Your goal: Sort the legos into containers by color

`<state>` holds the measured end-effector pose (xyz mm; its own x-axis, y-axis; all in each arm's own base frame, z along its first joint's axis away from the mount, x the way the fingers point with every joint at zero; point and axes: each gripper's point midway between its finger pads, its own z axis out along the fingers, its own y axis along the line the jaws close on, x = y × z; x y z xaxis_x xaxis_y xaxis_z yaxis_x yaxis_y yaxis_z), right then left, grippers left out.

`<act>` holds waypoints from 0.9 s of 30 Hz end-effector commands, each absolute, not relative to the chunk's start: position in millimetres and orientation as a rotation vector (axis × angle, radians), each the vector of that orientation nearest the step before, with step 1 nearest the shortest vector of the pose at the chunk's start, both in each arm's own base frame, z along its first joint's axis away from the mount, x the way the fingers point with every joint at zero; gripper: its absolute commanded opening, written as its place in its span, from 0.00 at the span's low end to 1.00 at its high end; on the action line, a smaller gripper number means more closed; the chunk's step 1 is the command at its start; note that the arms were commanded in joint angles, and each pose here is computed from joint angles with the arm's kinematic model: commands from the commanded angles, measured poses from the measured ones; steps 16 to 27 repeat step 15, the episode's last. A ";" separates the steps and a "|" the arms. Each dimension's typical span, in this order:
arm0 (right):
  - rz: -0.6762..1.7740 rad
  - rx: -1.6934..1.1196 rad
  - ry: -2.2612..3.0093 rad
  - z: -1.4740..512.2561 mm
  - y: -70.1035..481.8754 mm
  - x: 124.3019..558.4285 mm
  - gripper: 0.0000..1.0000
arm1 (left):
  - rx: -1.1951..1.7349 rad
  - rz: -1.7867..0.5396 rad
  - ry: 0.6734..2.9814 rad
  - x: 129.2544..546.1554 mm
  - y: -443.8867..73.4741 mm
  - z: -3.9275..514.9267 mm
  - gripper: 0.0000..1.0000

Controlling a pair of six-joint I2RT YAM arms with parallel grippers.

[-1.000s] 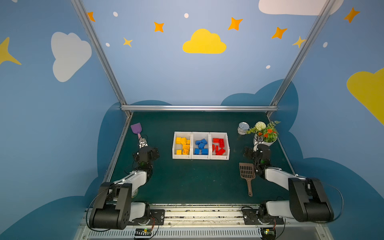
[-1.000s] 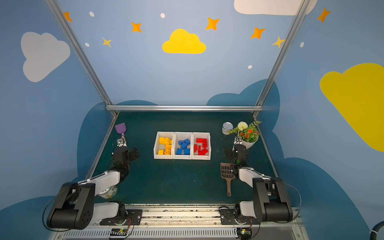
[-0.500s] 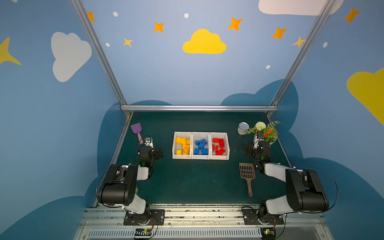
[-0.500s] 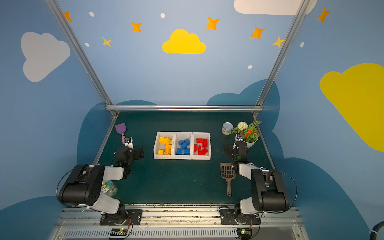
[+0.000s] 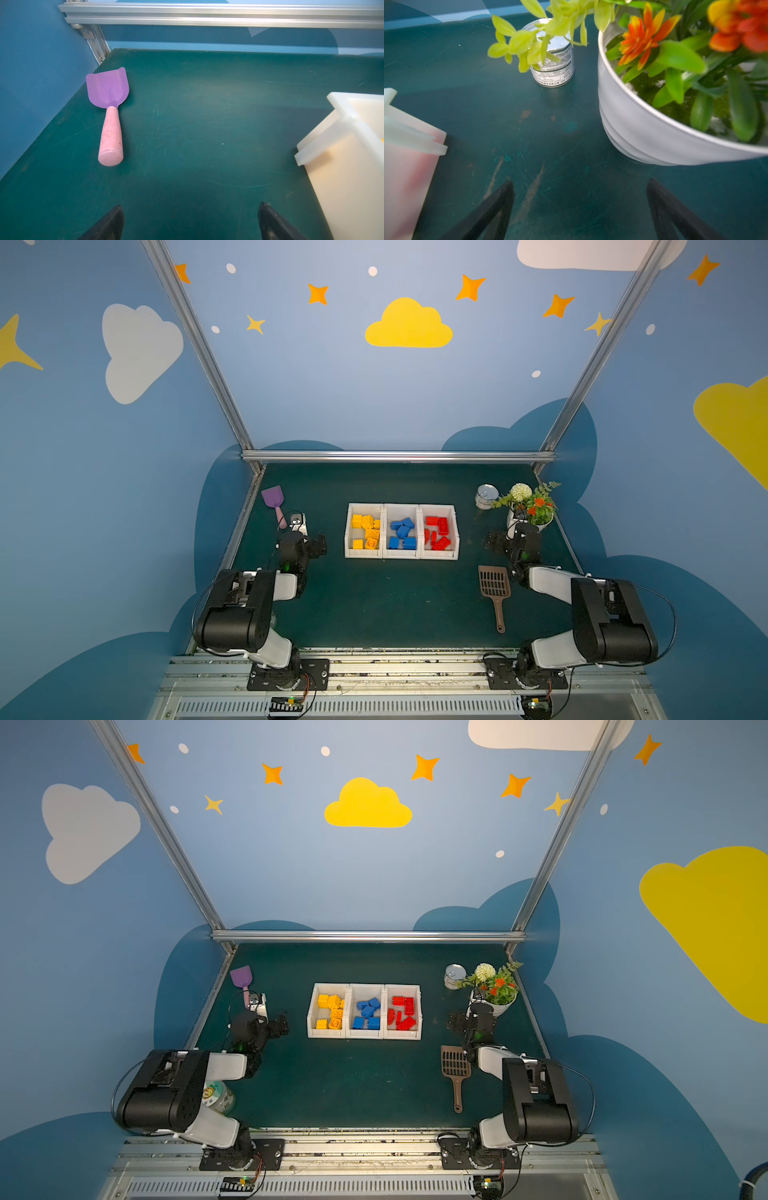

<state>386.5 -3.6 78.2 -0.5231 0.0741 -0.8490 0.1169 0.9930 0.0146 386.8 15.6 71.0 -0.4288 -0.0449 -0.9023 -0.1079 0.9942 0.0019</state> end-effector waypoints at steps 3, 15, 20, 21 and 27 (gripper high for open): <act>-0.045 0.145 2.110 85.3 -3.0 389.4 0.99 | -0.090 0.071 1.989 392.2 15.1 82.1 1.00; -0.045 0.141 2.114 85.6 -2.1 389.9 0.99 | -0.091 0.071 1.987 392.3 15.3 82.7 1.00; -0.045 0.141 2.114 85.6 -2.1 389.9 0.99 | -0.091 0.071 1.987 392.3 15.3 82.7 1.00; -0.045 0.141 2.114 85.6 -2.1 389.9 0.99 | -0.091 0.071 1.987 392.3 15.3 82.7 1.00; -0.045 0.141 2.114 85.6 -2.1 389.9 0.99 | -0.091 0.071 1.987 392.3 15.3 82.7 1.00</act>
